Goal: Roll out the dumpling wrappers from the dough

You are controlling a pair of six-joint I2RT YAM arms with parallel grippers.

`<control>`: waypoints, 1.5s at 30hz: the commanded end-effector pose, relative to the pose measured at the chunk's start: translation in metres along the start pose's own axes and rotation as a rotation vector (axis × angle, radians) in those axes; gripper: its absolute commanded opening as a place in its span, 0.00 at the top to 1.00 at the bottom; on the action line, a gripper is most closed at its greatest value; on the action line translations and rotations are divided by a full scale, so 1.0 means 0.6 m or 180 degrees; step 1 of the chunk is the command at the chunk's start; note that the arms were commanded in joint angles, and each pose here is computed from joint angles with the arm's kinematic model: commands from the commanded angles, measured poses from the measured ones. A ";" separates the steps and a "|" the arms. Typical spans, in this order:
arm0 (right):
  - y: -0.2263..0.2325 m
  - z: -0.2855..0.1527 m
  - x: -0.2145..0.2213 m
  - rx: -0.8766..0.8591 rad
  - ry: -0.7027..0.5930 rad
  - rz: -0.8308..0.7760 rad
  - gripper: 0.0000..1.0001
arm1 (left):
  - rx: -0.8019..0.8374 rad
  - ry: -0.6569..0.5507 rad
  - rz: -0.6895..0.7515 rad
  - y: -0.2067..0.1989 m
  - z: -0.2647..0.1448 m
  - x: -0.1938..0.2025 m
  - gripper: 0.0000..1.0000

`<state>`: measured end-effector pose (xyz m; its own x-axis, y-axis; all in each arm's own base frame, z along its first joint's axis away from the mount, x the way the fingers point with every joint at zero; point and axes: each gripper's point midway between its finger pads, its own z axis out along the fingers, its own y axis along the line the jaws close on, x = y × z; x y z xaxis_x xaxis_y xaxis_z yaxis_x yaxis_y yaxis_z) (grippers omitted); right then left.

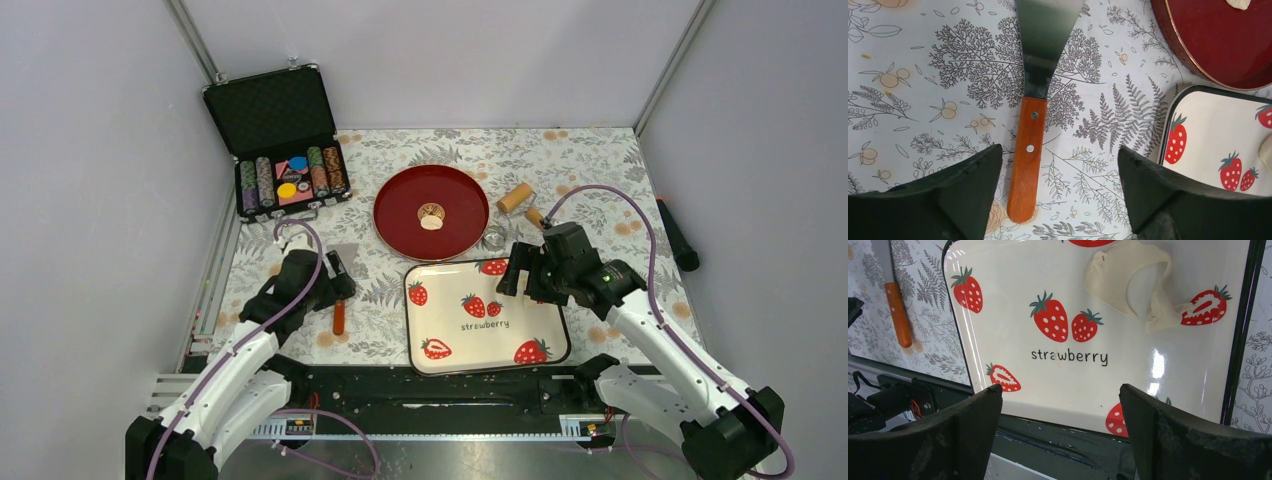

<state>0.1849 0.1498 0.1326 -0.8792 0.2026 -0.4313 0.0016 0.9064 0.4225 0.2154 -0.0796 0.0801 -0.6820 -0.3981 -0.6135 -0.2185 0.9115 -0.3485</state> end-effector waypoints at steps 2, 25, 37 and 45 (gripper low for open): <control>-0.011 -0.005 -0.002 0.0077 -0.0062 -0.0040 0.05 | 0.0219 -0.0201 -0.0094 -0.028 -0.001 -0.032 0.08; -0.117 0.009 -0.194 0.0881 -0.2290 -0.0708 0.01 | 0.0043 -0.1684 0.0675 -0.008 -0.004 -0.245 0.01; -0.188 0.026 -0.278 0.1174 -0.2663 -0.0576 0.05 | -0.0403 -0.2119 0.0893 0.038 0.061 -0.274 0.01; -0.242 0.061 -0.270 0.1343 -0.2892 -0.0673 0.06 | -0.0387 -0.2418 0.0993 0.040 0.083 -0.283 0.01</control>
<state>0.3341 0.0097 0.1055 -0.3098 0.0941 -0.9461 0.1866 0.9818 0.0365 0.3386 -0.0005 0.0953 -0.2735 -0.0891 -0.9577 -0.1942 0.9803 -0.0357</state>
